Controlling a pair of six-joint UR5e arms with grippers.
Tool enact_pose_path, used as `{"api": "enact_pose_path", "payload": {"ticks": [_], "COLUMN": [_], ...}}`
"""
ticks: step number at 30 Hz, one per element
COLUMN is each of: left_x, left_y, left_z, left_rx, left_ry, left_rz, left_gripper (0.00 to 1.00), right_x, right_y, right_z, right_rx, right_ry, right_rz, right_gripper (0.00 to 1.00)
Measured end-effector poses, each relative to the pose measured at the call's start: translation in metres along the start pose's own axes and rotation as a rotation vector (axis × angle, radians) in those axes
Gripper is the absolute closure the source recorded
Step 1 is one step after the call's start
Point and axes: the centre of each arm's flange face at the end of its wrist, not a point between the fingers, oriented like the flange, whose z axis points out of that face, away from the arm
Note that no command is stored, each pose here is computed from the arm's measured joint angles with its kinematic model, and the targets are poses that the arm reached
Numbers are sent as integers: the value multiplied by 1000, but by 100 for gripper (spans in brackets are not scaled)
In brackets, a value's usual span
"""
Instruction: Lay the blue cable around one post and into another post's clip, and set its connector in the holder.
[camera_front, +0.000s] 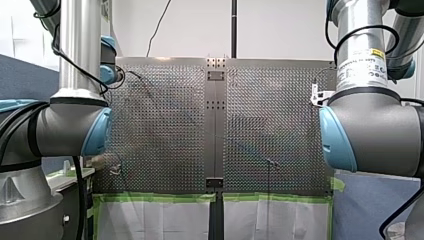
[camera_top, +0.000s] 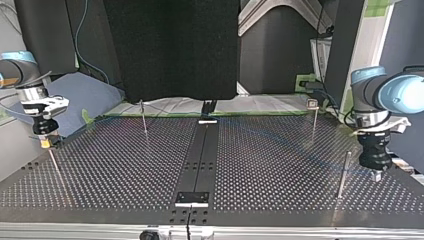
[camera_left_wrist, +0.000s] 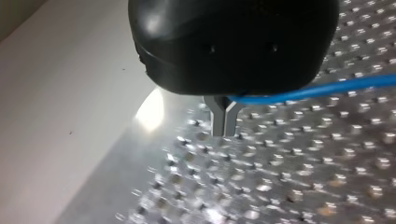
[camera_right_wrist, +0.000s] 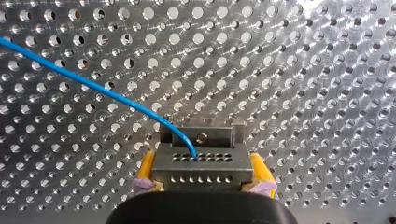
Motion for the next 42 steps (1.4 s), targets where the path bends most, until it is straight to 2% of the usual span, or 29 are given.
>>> {"api": "enact_pose_path", "payload": {"ticks": [7,12,15,19,20,21,22,23,24,25,27,28,29,31,33,34,35,36,37,39,42], "left_x": [11,11,19,38,42,46,50,53,54,56,57,57,57,57,57,57,57,57,58,58,58], "left_y": [10,12,14,18,19,21,22,23,24,25,25,25,25,25,25,25,25,25,25,25,25], "left_z": [-4,-1,1,5,5,6,6,7,7,8,9,9,9,9,9,9,9,9,9,9,8], "left_rx": [0,11,21,37,38,37,37,36,37,38,40,41,42,42,43,43,43,44,44,43,39], "left_ry": [-24,-50,-40,0,8,15,22,25,27,26,24,23,22,22,21,21,22,22,23,24,28], "left_rz": [-57,-64,-73,-86,-88,-90,-91,-93,-95,-99,-105,-109,-111,-115,-117,-118,-119,-120,-121,-124,-133], "left_gripper": [100,100,100,100,97,88,88,82,73,73,55,55,47,44,32,32,25,13,13,0,0], "right_x": [0,0,0,0,0,0,0,0,0,0,0,0,0,0,0,0,0,0,0,0,0], "right_y": [0,0,0,0,0,0,0,0,0,0,0,0,0,0,0,0,0,0,0,0,0], "right_z": [0,0,0,0,0,0,0,0,0,0,0,0,0,0,0,0,0,0,0,0,0], "right_rx": [0,0,0,0,0,0,0,0,0,0,0,0,0,0,0,0,0,0,0,0,0], "right_ry": [0,0,0,0,0,0,0,0,0,0,0,0,0,0,0,0,0,0,0,0,0], "right_rz": [0,0,0,0,0,0,0,0,0,0,0,0,0,0,0,0,0,0,0,0,0], "right_gripper": [100,100,100,100,100,100,100,100,100,100,100,100,100,100,100,100,100,100,100,100,100]}}
